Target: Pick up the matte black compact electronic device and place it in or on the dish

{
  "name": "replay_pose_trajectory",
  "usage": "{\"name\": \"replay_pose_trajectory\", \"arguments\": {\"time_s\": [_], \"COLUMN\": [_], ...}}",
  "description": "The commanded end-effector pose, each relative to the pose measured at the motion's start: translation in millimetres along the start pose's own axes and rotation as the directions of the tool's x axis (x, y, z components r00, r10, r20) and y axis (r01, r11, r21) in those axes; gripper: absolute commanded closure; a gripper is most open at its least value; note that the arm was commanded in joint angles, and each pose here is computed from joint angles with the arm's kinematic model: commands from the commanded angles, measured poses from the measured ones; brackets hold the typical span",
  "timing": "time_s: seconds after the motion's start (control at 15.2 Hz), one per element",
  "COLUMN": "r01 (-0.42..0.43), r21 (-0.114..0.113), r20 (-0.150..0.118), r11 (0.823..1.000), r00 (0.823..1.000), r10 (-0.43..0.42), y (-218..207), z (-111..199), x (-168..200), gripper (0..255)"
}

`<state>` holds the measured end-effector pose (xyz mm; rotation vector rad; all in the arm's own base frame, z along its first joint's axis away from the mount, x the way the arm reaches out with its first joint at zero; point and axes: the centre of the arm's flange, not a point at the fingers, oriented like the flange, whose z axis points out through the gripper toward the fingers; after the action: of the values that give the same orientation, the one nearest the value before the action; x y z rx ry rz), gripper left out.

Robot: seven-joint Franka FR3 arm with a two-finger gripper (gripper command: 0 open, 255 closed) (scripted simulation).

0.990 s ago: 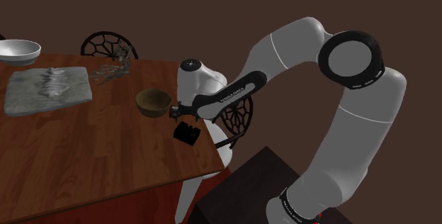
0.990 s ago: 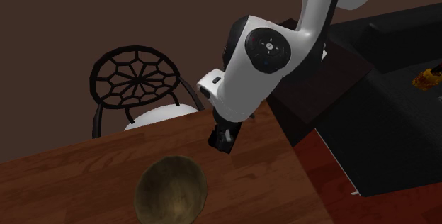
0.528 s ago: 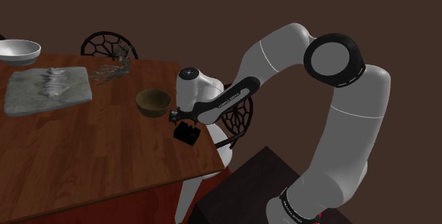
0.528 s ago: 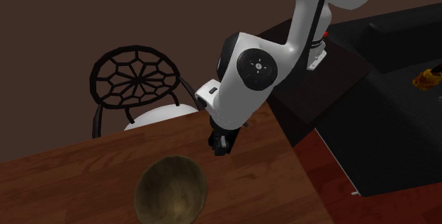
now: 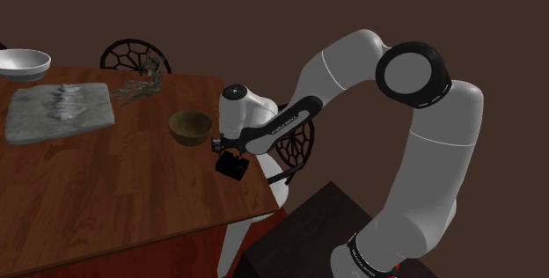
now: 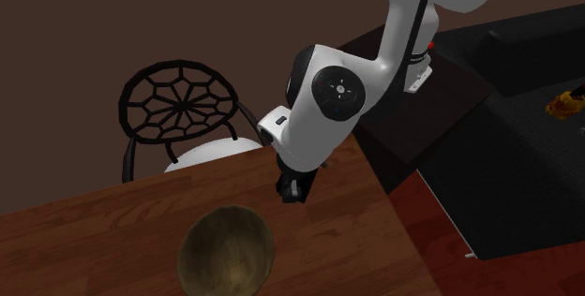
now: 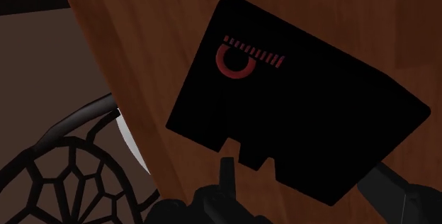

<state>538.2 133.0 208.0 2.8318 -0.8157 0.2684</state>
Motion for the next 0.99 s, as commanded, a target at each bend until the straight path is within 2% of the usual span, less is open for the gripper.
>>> {"name": "replay_pose_trajectory", "arguments": {"time_s": [0.0,0.53,0.92], "r01": [0.001,0.001,0.001], "r21": [0.0,0.0,0.0], "r20": [0.001,0.001,0.001], "r11": [1.0,1.0,1.0], "r00": [1.0,1.0,1.0], "r10": [-0.001,-0.001,-0.001], "y": [0,0,4], "z": [0,0,-30], "x": [0,0,7], "gripper": [255,255,255]}}
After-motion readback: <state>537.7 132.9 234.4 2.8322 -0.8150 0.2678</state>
